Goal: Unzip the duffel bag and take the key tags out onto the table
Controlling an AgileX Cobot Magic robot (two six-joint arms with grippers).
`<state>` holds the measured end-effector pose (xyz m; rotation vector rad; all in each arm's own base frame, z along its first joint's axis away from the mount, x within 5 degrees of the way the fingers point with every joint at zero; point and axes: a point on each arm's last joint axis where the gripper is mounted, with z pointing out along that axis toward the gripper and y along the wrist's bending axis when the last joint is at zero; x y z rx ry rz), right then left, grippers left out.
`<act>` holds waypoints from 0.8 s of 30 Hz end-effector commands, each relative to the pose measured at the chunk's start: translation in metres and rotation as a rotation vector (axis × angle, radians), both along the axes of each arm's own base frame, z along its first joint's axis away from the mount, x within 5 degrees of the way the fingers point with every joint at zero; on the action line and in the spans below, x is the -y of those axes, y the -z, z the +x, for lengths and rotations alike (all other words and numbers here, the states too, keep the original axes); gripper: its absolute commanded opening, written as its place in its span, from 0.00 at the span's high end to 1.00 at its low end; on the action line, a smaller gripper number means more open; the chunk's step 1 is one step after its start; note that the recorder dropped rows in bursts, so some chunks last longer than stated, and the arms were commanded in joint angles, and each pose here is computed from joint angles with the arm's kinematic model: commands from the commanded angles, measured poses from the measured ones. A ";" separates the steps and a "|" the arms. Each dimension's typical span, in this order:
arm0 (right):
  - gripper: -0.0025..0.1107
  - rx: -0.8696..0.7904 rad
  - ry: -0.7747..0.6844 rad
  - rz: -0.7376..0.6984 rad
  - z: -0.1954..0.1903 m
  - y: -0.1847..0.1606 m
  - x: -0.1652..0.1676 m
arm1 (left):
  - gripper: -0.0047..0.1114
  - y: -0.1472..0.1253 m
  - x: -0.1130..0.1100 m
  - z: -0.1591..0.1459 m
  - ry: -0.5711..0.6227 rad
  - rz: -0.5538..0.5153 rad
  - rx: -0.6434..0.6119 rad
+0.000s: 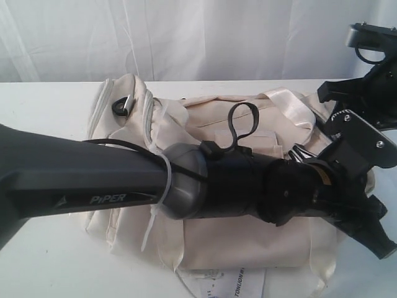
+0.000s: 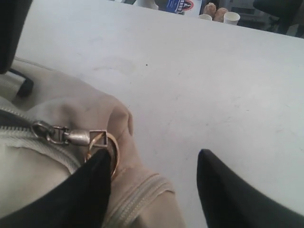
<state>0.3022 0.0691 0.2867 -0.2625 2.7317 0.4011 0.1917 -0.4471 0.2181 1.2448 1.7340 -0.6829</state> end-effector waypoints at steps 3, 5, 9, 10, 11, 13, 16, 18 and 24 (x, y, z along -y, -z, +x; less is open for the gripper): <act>0.62 -0.009 0.006 0.003 -0.001 0.001 0.002 | 0.45 -0.009 -0.003 -0.002 0.023 0.010 -0.002; 0.62 -0.009 0.008 0.003 -0.001 0.001 0.002 | 0.45 -0.009 -0.003 -0.002 0.025 0.011 0.000; 0.62 -0.009 0.008 0.003 -0.001 0.001 0.002 | 0.45 -0.009 -0.007 0.008 0.003 0.013 0.004; 0.62 -0.009 0.008 0.005 -0.001 0.001 0.002 | 0.45 -0.009 -0.008 0.012 -0.005 0.012 0.002; 0.62 -0.008 0.010 0.008 -0.001 0.001 0.002 | 0.45 -0.010 -0.010 0.016 -0.017 0.007 0.004; 0.62 -0.008 0.010 0.010 -0.001 0.001 0.002 | 0.45 -0.009 -0.010 0.018 -0.026 0.001 0.007; 0.62 -0.009 0.012 0.019 -0.001 0.001 0.001 | 0.45 -0.006 -0.009 0.020 -0.037 -0.007 0.014; 0.62 -0.009 0.012 0.019 -0.001 0.001 0.001 | 0.45 -0.001 -0.008 0.021 -0.046 -0.008 0.013; 0.62 -0.009 0.012 0.019 -0.001 0.001 0.001 | 0.45 0.015 -0.005 0.022 -0.082 -0.007 -0.061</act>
